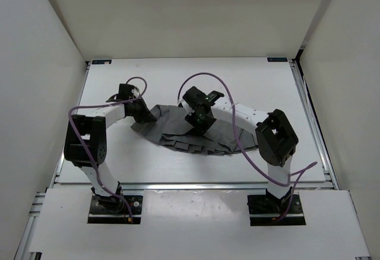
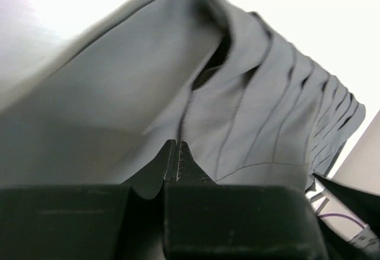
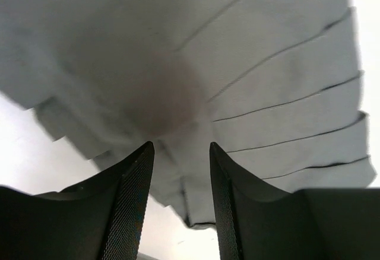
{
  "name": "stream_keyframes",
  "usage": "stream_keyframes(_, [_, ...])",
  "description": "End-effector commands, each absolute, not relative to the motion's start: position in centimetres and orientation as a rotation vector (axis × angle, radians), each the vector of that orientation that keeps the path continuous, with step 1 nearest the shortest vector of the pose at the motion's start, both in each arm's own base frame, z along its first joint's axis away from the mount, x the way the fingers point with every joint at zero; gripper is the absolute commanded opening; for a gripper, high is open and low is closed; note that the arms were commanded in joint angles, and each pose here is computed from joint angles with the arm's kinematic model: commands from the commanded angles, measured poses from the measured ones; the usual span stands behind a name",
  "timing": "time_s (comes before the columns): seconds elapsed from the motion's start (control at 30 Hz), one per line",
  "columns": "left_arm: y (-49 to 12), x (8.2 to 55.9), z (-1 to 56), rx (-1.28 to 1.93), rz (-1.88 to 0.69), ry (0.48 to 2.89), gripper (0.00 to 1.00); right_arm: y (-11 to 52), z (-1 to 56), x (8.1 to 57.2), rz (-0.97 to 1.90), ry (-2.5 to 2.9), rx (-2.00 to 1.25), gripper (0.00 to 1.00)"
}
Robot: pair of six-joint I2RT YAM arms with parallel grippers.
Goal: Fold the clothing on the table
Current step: Fold the skirt
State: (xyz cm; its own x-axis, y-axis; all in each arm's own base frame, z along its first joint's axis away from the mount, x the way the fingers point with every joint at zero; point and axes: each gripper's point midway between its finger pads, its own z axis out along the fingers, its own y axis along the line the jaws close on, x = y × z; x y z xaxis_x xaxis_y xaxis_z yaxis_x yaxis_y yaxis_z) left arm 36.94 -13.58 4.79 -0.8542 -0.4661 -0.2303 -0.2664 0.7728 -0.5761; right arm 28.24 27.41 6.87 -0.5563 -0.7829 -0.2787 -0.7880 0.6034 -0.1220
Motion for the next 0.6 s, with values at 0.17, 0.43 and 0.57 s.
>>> stream_keyframes(0.17, [-14.2,36.4,6.7,-0.507,-0.819,2.557,0.00,28.7,7.3,31.8,-0.021,2.425,-1.239,0.46])
stream_keyframes(0.43, [-13.6,35.9,6.3,-0.532,-0.804,2.564,0.00,30.0,11.1,30.4,0.011,2.380,-1.244,0.47])
stream_keyframes(0.57, [-13.5,35.9,6.3,-0.546,-0.806,2.557,0.00,30.3,11.3,28.4,0.039,2.383,-1.290,0.48])
